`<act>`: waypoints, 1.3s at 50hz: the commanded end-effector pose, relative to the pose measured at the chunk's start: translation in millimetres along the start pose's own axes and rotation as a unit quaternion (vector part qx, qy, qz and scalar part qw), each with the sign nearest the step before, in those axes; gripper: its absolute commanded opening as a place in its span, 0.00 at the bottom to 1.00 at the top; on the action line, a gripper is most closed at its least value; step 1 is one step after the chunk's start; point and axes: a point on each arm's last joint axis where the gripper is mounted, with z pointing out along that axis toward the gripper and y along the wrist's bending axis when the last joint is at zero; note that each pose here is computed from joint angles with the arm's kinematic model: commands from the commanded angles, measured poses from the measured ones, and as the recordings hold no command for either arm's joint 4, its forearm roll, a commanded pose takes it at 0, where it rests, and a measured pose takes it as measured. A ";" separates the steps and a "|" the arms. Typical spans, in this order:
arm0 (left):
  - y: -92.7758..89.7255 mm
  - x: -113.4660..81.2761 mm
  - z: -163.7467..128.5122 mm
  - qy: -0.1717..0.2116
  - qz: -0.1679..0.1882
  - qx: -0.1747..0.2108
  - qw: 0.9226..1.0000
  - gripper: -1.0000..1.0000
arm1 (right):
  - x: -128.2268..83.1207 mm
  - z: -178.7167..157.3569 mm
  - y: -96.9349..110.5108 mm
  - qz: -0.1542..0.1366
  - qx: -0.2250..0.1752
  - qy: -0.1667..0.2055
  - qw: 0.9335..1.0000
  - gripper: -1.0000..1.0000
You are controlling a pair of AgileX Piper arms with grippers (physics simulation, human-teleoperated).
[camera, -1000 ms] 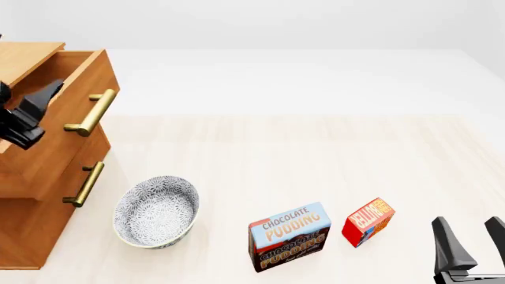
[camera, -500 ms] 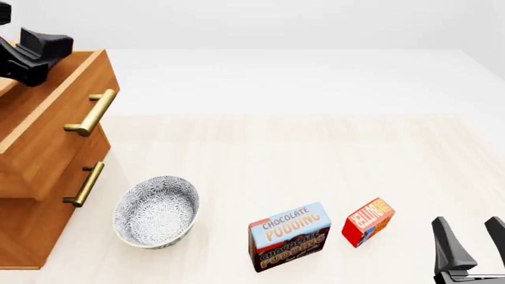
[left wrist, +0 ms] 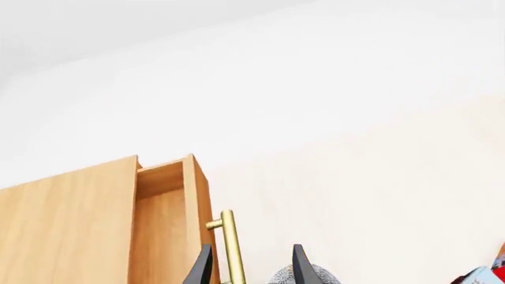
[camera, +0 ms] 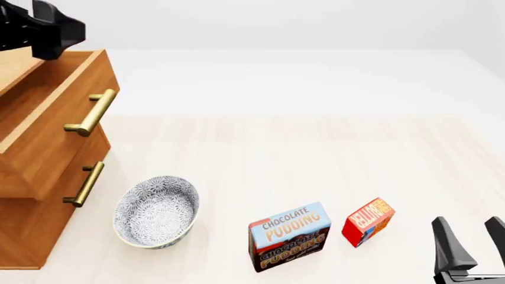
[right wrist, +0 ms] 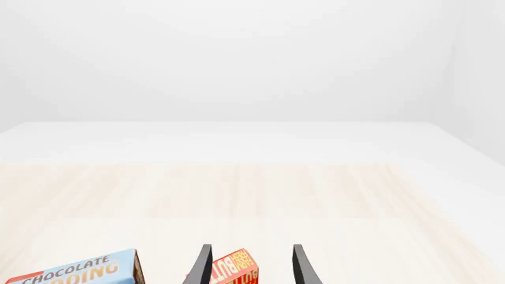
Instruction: Put the butter at the back in the top drawer of the cabinet and close it.
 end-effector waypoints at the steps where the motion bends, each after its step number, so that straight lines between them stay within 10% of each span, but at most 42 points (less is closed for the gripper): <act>1: 9.5 1.1 5.6 0.022 -0.040 -0.018 0.999 1.00 | 0.0 0.0 0.0 0.000 0.000 0.000 1.000 1.00; 65: 33.7 12.4 27.9 0.070 -0.089 -0.062 0.992 1.00 | 0.0 0.0 0.0 0.000 0.000 0.000 1.000 1.00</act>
